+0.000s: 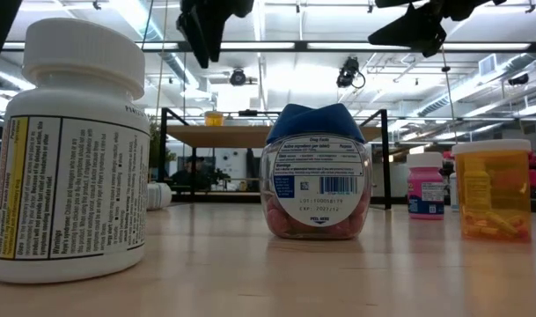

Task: Pick and place medicine bottles onto shelf by color
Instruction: Put the white blue pill bottle on the shelf

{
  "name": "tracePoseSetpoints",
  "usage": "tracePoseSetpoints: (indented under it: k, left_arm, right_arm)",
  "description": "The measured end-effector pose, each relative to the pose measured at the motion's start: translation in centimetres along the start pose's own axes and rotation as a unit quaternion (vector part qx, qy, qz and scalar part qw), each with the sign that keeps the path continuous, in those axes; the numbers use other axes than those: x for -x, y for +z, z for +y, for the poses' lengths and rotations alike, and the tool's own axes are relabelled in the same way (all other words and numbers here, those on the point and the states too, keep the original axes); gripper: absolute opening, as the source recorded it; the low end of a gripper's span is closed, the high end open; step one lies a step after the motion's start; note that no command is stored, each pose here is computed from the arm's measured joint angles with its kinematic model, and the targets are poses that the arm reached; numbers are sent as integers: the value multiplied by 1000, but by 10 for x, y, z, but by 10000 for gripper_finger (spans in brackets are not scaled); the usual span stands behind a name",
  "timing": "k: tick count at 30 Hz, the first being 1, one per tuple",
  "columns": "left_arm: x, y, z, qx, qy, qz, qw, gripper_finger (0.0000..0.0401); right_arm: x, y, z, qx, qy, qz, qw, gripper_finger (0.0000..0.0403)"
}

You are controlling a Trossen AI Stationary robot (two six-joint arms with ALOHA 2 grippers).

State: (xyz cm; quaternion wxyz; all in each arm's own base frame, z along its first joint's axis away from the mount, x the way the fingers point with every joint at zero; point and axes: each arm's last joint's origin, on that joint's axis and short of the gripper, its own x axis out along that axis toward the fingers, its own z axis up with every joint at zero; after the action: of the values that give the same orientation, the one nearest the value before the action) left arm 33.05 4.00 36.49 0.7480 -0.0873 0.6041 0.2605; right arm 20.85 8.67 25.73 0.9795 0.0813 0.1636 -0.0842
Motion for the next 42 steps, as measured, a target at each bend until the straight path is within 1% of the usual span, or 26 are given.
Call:
tracePoseSetpoints:
  k: [3, 6, 8, 10, 12, 15, 17, 19, 21, 23, 26, 31, 33, 37, 42]
  left_arm:
    - [0, -12, 0, 39, -5, 12, 999, 285]
    - [-10, -37, 1, 65, 10, 38, 997, 283]
    - [-20, -51, -2, 87, 10, 32, 996, 278]
    - [-29, -68, -6, 105, 1, 21, 994, 271]
    - [-37, -81, -11, 134, -26, -3, 991, 265]
    - [-47, -95, -17, 170, -59, -5, 984, 260]
    - [-51, -103, -16, 193, -55, 5, 980, 260]
    - [-56, -106, -16, 224, -47, 14, 973, 264]
    - [-62, -108, -15, 242, -39, 26, 969, 271]
    - [-68, -107, -15, 248, -42, 38, 967, 278]
    - [-78, -112, -12, 249, -41, 70, 965, 287]
    - [-93, -120, -12, 261, -38, 100, 959, 299]
    - [-100, -122, -14, 265, -48, 104, 958, 304]
    - [-116, -125, -19, 273, -89, 103, 952, 310]
    - [-120, -125, -20, 286, -97, 101, 948, 316]
  right_arm:
    - [0, -3, 3, 2, 7, 11, 1000, 305]
    - [2, -8, 4, 0, 12, 32, 999, 305]
    - [2, -9, 3, 0, 10, 39, 999, 305]
    - [2, -9, 3, -1, 13, 39, 999, 305]
    - [2, -9, 3, 0, 18, 42, 999, 305]
    - [2, -10, 4, 4, 22, 43, 999, 305]
    - [2, -10, 4, 7, 24, 44, 999, 305]
    - [2, -9, 4, 18, 24, 43, 999, 305]
    - [2, -9, 4, 29, 24, 40, 998, 305]
    - [2, -9, 3, 45, 23, 42, 998, 305]
    - [1, -9, 3, 67, 20, 39, 997, 305]
    - [-4, -6, -6, 96, -8, 35, 995, 305]
    - [-6, -4, -11, 104, -20, 34, 994, 305]
    - [-9, -2, -17, 126, -34, 35, 991, 305]
    - [-10, -1, -18, 147, -36, 34, 988, 305]
